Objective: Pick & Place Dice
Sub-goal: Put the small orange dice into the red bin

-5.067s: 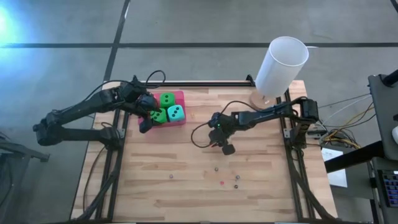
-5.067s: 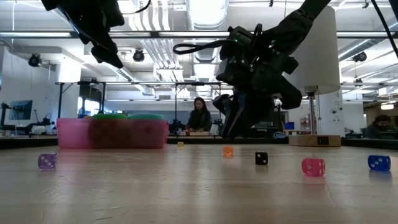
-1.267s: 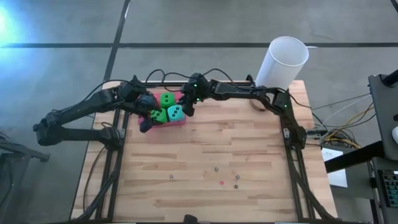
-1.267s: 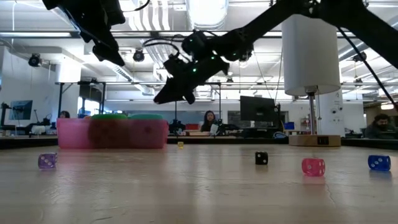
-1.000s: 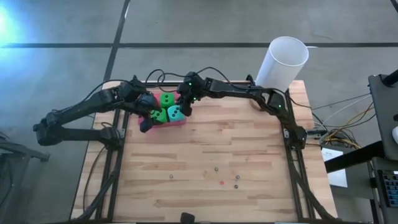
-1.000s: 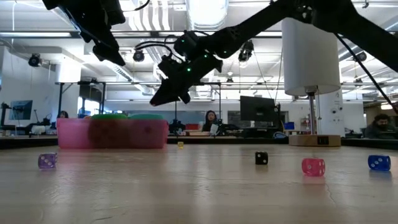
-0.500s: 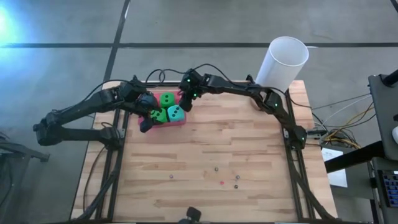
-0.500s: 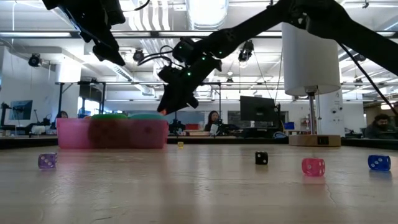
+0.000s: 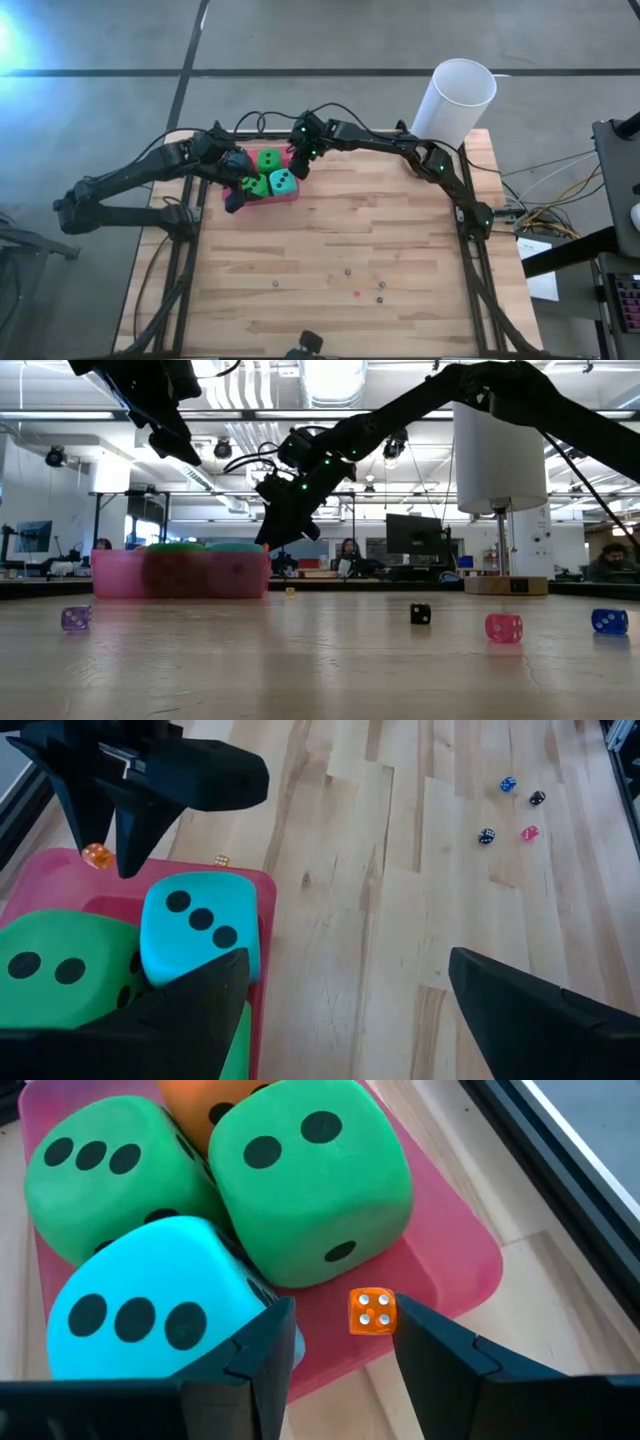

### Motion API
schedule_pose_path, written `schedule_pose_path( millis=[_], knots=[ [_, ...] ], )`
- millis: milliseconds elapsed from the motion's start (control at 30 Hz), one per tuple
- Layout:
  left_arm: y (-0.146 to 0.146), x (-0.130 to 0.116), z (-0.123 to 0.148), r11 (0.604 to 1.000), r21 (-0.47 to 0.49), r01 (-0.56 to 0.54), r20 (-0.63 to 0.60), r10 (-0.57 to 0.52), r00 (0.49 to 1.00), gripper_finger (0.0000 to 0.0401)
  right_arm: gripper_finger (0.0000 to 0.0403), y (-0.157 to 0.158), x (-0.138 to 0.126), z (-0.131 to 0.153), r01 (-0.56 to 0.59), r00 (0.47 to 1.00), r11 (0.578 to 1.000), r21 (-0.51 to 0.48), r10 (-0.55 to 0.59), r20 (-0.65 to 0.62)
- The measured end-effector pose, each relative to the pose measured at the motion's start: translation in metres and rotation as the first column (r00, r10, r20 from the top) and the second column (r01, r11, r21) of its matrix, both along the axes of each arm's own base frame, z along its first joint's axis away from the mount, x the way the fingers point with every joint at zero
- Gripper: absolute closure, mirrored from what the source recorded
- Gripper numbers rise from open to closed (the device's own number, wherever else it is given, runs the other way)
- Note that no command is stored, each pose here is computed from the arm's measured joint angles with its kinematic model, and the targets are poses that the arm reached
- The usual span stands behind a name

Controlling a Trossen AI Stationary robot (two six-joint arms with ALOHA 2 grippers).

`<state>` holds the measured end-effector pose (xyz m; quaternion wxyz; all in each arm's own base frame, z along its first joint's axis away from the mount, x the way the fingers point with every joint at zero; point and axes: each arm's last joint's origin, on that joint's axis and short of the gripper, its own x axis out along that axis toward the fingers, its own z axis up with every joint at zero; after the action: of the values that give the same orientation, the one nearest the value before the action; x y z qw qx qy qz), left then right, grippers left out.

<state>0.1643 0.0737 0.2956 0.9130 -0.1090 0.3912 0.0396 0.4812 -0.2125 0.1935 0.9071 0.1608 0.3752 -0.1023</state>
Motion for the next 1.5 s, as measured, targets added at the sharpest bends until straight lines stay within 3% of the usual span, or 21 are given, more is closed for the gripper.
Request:
schedule_pose_path(
  millis=[367, 900, 1367, 1500],
  knots=[
    [-0.0001, 0.0000, 0.0000, 1.000, 0.000, 0.000, 0.000, 0.000, 1.000, 0.0053, 0.0246, 0.0000, 0.0000, -0.0003, 0.009, 1.000, 1.000, 0.009, -0.009, 0.000],
    [-0.0001, 0.0001, 0.0000, 1.000, 0.000, 0.000, 0.000, 0.000, 1.000, 0.0054, 0.0250, -0.0006, -0.0004, 0.0046, 0.197, 0.980, 0.962, 0.189, -0.199, -0.008],
    [0.0000, 0.0001, -0.0001, 1.000, 0.000, 0.001, 0.000, -0.001, 1.000, 0.0053, 0.0234, -0.0007, -0.0009, 0.0043, 0.211, 0.977, 0.961, 0.177, -0.211, -0.015],
    [0.0000, 0.0001, -0.0001, 1.000, -0.001, 0.000, 0.000, 0.000, 1.000, 0.0055, 0.0225, -0.0007, -0.0009, 0.0044, 0.247, 0.968, 0.945, 0.214, -0.249, -0.019]
  ],
)
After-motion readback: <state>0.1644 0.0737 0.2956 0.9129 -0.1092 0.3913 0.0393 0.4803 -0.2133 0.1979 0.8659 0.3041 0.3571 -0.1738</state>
